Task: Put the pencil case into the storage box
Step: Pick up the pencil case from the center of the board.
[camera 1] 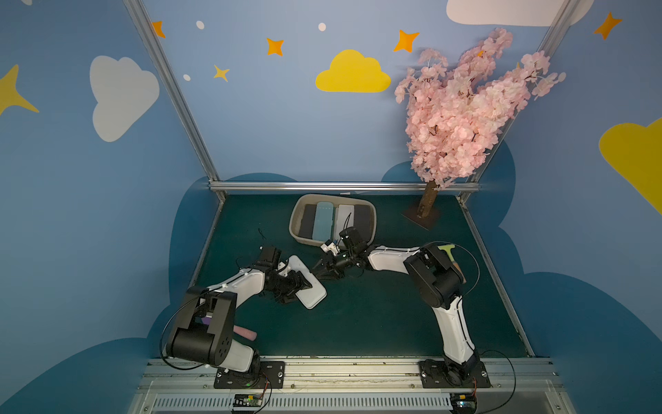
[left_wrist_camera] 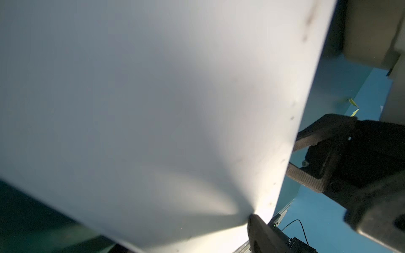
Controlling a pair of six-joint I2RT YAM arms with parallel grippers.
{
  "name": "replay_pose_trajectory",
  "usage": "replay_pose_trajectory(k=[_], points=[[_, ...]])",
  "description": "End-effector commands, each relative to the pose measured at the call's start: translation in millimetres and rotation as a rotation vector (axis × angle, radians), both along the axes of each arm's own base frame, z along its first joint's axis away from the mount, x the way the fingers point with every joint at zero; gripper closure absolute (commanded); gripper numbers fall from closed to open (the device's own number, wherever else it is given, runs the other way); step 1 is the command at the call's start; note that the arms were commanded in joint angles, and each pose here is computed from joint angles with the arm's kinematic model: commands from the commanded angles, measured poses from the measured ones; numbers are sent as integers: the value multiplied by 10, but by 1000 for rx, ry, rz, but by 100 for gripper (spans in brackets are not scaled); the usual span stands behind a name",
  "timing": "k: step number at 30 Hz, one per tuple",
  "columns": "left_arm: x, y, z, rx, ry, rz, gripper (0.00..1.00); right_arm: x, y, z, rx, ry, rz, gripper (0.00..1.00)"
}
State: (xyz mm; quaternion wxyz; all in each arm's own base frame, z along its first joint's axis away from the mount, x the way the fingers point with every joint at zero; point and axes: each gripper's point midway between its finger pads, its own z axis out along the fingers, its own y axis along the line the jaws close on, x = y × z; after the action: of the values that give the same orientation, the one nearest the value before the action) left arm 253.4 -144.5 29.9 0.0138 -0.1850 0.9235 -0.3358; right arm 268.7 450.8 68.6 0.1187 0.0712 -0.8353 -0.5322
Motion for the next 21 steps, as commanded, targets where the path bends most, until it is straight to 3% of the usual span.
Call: replay_pose_trajectory(k=[1,8,11,16,21], points=[[-102,-206,-234,-30,-13,-84,27,-426,-131,-286,-131,160,92,47],[-70,-167,-273,-2,-12,-62,20,-586,-212,-276,-196,168,175,51],[-84,-169,-299,-3,-6,-62,21,-663,-279,-315,-259,164,205,47],[-109,-164,-325,-3,1,-65,25,-664,-451,-487,-370,166,175,34],[-89,-189,-326,-16,-2,-72,36,-617,-229,-406,-281,125,169,37]])
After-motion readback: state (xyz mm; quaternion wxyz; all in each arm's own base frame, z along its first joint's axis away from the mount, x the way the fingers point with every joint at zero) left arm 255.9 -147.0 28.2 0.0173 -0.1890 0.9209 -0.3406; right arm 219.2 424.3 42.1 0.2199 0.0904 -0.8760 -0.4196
